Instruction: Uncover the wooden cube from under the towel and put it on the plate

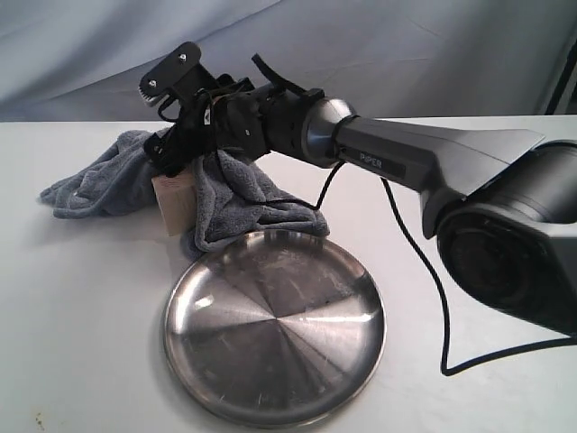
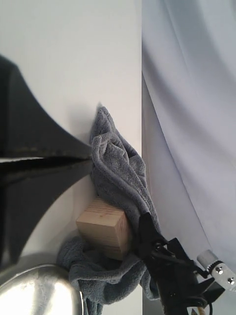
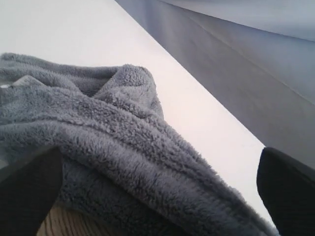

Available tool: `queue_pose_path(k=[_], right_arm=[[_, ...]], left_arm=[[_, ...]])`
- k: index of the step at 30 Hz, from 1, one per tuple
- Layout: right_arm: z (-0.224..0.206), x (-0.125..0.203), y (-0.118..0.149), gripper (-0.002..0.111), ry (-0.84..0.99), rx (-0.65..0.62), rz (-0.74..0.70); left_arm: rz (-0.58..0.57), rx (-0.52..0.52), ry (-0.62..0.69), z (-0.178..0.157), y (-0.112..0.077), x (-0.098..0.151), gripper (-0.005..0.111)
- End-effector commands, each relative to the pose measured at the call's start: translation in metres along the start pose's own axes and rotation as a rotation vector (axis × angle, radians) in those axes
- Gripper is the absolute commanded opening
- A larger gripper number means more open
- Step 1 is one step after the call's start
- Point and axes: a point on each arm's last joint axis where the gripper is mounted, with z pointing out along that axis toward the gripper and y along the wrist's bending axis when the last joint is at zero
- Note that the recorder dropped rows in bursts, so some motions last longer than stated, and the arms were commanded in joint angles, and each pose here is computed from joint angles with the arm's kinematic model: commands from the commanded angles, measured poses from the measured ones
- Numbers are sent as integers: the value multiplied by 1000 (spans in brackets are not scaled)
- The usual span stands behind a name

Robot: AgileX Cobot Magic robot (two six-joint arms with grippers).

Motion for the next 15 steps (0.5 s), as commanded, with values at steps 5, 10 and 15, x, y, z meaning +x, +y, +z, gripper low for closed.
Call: queue_pose_path(k=[5, 10, 15], right_arm=[[10, 12, 2, 100, 8, 3, -40], [10, 12, 2, 100, 8, 2, -38], [11, 13, 2, 99, 10, 1, -38]], left_arm=[[-8, -1, -6, 0, 0, 1, 0], [-8, -1, -6, 0, 0, 1, 0], [-8, -1, -6, 0, 0, 1, 0]])
